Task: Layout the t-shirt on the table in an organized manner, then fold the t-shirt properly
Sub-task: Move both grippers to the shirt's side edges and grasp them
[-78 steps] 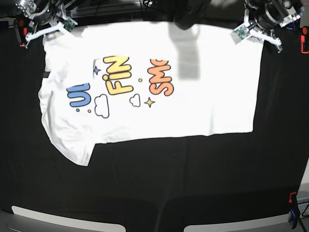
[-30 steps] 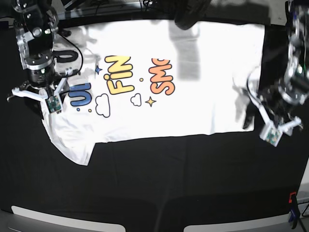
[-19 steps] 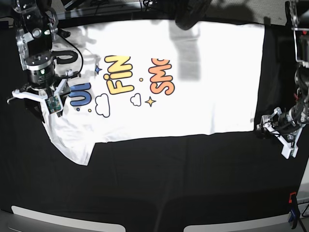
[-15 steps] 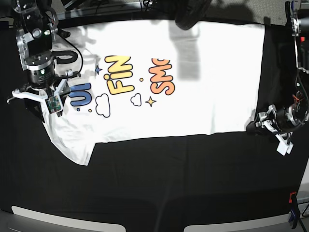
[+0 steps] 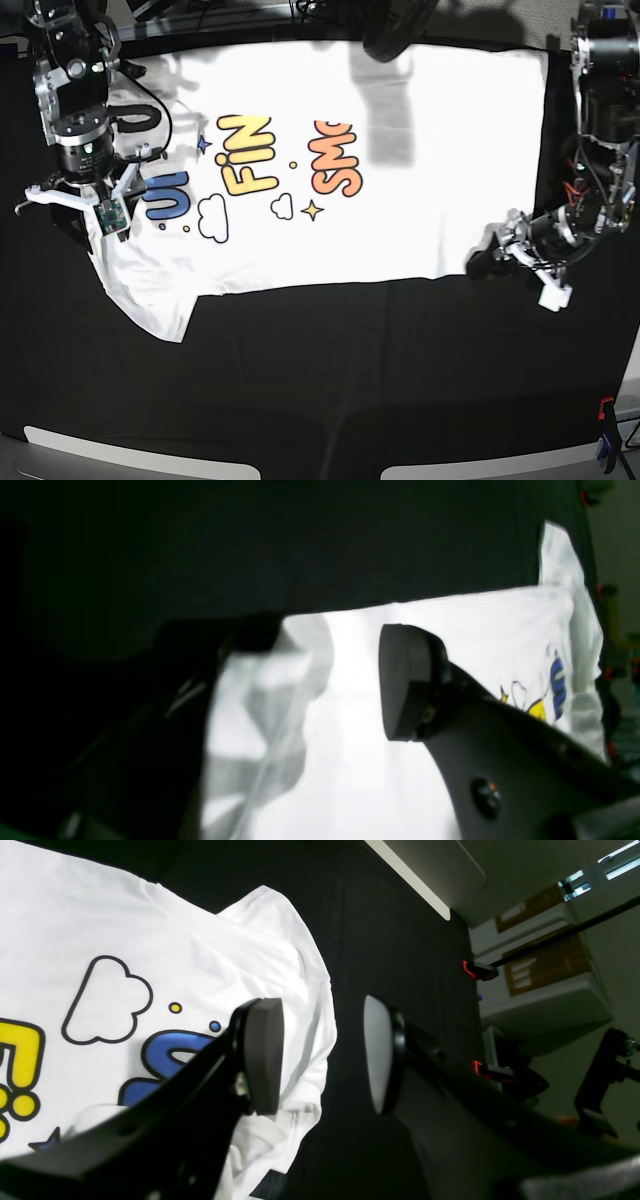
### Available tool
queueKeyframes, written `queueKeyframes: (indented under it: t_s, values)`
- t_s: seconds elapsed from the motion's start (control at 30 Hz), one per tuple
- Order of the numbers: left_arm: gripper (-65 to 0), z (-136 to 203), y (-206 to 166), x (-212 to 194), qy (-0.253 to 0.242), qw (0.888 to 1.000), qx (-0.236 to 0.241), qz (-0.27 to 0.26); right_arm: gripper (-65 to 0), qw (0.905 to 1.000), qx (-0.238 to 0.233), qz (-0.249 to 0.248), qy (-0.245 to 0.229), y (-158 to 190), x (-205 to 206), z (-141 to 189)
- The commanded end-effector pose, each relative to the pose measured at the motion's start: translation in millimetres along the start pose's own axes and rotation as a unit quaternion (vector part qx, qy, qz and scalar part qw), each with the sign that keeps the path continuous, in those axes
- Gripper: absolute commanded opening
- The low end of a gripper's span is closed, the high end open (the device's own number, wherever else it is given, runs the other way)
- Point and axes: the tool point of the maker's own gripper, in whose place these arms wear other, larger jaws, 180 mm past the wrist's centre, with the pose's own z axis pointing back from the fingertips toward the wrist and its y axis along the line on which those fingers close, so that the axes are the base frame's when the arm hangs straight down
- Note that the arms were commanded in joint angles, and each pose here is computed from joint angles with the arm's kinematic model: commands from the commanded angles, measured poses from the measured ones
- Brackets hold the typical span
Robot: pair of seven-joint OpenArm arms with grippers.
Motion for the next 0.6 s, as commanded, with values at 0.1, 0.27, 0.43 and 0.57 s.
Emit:
queueKeyframes:
  t_s: [0.1,0.27,0.43,0.57]
  values:
    - [-30.4,5.5,8.5,9.1,0.013,0.999,0.024,-0.033,-39.3,0.9996,-0.018,0.007,-0.021,-11.3,10.8,0.5]
    - [-54.4,7.8,11.2,10.9,0.011,0.999,0.028,-0.035,-39.4,0.9984,-0.002,-0.047,-0.032,-11.4,22.4,-9.5]
    - [-65.0,6.7,6.0,23.6,-0.025,0.999,0.016,-0.024,-39.4,0.9932,-0.031,-0.112,-0.010,-25.1,19.1,-56.3]
    - [-65.0,7.0,4.3,27.8,-0.030,0.999,0.013,-0.023,-39.4,0.9872,-0.004,-0.148,0.058,-20.8,2.9,-108.7]
